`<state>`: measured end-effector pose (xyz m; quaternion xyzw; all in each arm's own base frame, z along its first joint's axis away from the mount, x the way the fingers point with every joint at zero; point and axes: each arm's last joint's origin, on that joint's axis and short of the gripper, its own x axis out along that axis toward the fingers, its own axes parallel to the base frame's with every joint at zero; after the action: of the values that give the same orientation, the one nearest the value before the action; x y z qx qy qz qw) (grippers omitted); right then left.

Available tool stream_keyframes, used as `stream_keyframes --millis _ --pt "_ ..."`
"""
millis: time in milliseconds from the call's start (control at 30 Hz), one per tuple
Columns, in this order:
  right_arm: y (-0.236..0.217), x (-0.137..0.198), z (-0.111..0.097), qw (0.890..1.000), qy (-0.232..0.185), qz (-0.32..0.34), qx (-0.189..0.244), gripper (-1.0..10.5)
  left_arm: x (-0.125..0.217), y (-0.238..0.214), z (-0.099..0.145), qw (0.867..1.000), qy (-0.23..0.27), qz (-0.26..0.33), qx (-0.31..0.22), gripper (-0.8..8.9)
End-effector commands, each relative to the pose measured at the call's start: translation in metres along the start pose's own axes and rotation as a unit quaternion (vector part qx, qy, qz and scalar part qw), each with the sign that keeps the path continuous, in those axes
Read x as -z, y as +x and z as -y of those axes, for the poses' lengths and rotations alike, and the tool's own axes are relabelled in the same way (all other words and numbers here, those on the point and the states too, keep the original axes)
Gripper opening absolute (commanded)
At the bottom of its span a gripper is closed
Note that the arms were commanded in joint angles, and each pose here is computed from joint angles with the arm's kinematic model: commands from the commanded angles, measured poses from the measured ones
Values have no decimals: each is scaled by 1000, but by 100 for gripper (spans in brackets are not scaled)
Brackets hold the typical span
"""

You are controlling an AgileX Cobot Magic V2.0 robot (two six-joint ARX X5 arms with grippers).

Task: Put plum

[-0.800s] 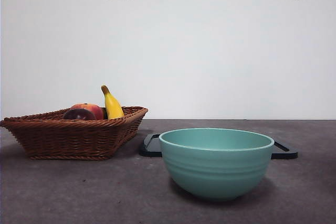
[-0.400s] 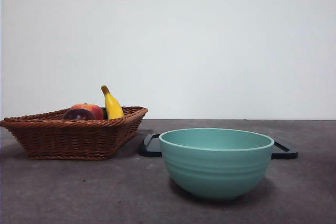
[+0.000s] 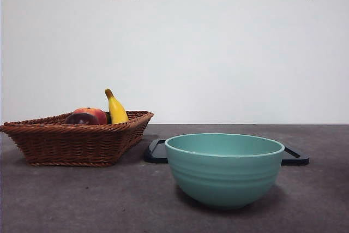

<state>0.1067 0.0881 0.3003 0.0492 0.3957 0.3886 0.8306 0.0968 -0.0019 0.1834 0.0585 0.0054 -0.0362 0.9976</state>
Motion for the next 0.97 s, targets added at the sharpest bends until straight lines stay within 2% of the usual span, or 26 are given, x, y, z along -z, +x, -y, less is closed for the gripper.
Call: stream_keyframes --millis 33,633,967 --pt "-2 -4 -2 1000 -9 8 -4 6 7 0 0 1000 -4 -4 -3 9" --pt "-2 -4 -2 1000 -9 8 -4 6 34 -1 4 996 -21 -82 5 10" --pt "-2 -4 -2 1000 -9 8 -4 6 34 -1 4 996 -34 -81 4 10"
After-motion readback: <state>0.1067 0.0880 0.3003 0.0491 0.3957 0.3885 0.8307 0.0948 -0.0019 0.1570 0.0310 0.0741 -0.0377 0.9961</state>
